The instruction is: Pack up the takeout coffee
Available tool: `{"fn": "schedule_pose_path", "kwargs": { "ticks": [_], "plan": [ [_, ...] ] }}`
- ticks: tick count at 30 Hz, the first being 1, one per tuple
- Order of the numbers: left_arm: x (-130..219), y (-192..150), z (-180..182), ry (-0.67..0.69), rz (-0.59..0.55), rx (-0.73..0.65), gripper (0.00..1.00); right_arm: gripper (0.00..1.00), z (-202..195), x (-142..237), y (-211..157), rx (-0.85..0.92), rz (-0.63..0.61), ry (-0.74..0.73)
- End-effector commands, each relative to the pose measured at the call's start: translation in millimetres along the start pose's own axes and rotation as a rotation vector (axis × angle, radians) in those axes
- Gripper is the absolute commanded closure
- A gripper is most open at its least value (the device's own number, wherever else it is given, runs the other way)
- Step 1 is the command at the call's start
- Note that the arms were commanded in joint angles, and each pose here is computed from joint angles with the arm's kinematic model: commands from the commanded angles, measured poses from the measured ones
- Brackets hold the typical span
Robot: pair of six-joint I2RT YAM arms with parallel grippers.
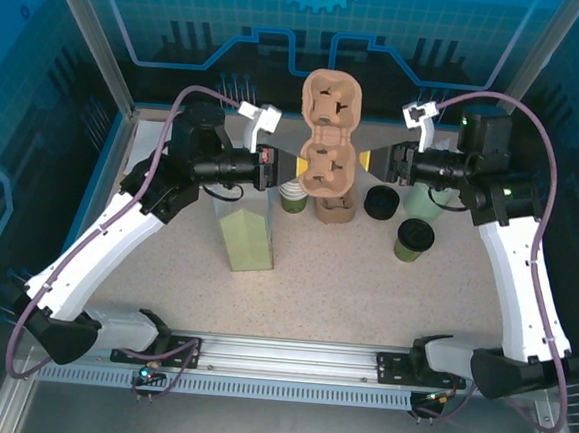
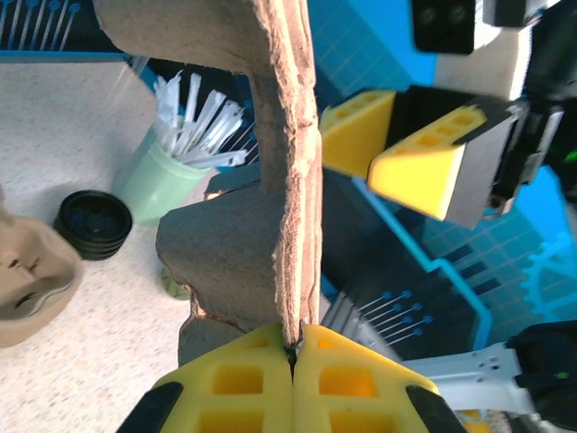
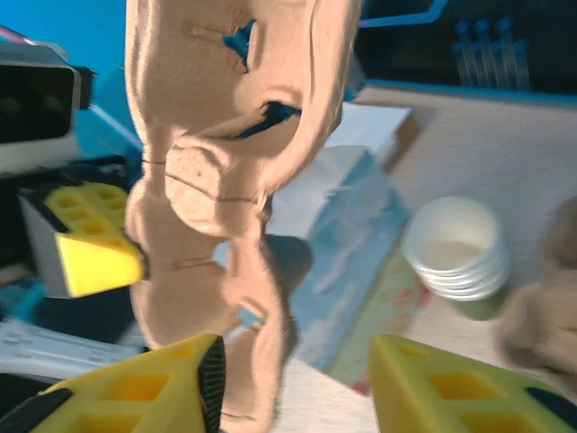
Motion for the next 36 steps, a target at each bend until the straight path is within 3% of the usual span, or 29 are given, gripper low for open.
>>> {"fn": "schedule_pose_path", "kwargs": {
  "ticks": [1,5,8,14,18,22,36],
  "plan": [
    [15.1,-4.9,-13.7,0.074,0.009,-0.104,1.0,0.44,11.6,22.6,-2.5,0.275,-0.048,-0.167],
    [10.1,-14.0,-15.8,0.108,0.034,-0.127,1.0,0.24,41.8,24.4,-10.5,0.669,-0.056,-0.189],
    [5.8,-19.1,-18.6,0.111,0.046,-0.138,1.0,0.16,54.4,19.5,-13.7,0.896,-0.034,-0.245],
    [1.3,-23.5,-23.1,0.1,0.063,-0.149,1.0,0.1,61.4,-6.3,-18.7,1.191,0.094,-0.339],
    [0.9,-24.4,-25.1,0.093,0.069,-0.154,1.0,0.1,59.9,-28.1,-16.6,1.274,0.18,-0.397],
    [0.8,-25.6,-25.2,0.094,0.075,-0.159,1.0,0.15,59.3,-41.9,-10.2,1.278,0.217,-0.421],
    [5.7,-25.6,-25.5,0.109,0.066,-0.179,1.0,0.53,57.4,-61.7,-15.0,1.242,0.304,-0.348]
  ]
}}
Point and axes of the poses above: each hand's point on the last joint's axis, 136 mm out from that joint toward the fingers, its own x axis back along the fingers, its own z axis along the line the jaws close on, y = z × x, the point moved 7 cm from there along x, back along the fingers, and after that the axes turned 3 degrees about -x, right-handed, at the moved point
